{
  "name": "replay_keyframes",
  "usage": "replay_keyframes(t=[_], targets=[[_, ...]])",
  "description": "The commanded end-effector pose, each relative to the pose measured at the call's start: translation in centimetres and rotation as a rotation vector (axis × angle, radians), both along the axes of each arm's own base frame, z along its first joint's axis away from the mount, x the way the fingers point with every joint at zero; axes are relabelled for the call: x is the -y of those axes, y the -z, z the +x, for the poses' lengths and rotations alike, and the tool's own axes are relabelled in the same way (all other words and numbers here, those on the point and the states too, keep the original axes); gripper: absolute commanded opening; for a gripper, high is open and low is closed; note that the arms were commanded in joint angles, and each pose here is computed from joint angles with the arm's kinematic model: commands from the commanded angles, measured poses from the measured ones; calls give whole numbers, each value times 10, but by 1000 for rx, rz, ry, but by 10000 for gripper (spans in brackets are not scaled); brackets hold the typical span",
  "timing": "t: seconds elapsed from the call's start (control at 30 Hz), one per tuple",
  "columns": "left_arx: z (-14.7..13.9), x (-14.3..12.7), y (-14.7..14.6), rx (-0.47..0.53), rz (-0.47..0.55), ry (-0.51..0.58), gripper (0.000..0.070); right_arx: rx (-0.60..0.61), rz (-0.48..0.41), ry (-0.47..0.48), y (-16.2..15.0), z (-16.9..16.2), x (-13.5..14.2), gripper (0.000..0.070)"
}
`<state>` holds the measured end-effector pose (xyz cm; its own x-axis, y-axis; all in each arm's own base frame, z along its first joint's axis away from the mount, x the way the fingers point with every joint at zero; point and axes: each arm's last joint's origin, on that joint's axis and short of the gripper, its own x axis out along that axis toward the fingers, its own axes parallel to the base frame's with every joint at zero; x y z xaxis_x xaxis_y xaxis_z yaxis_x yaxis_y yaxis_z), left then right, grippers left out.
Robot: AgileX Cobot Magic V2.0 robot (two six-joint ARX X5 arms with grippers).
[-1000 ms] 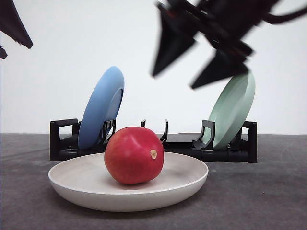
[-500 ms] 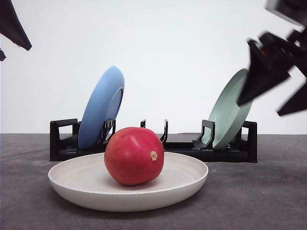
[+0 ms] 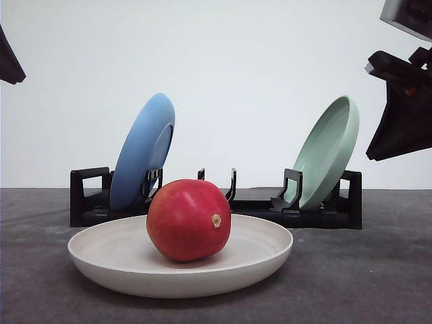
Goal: Place pomegranate in white plate
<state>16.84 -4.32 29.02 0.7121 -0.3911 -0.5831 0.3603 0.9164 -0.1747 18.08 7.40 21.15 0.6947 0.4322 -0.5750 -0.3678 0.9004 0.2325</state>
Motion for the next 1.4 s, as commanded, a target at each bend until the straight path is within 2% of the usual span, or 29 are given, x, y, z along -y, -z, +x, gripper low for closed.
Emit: replay_keyframes(t=[0.0, 0.37, 0.5, 0.73, 0.87, 1.1, 1.37], targets=[[2, 1, -2, 17, -3, 4, 0, 10, 7, -2, -2, 1, -1, 23], [1, 0, -3, 27, -3, 0, 0, 10, 7, -3, -2, 1, -1, 23], [-4, -4, 2, 71, 11, 2, 0, 10, 7, -2, -2, 1, -1, 23], [-24, -19, 37, 235, 15, -71, 0, 10, 7, -2, -2, 1, -1, 23], [-38, -28, 58, 299, 40, -158, 0, 10, 7, -2, -2, 1, -1, 23], [-57, -37, 95, 392, 67, -276, 0, 10, 7, -2, -2, 1, -1, 23], [-68, -42, 123, 438, 70, -319, 0, 10, 7, -3, -2, 1, -1, 23]])
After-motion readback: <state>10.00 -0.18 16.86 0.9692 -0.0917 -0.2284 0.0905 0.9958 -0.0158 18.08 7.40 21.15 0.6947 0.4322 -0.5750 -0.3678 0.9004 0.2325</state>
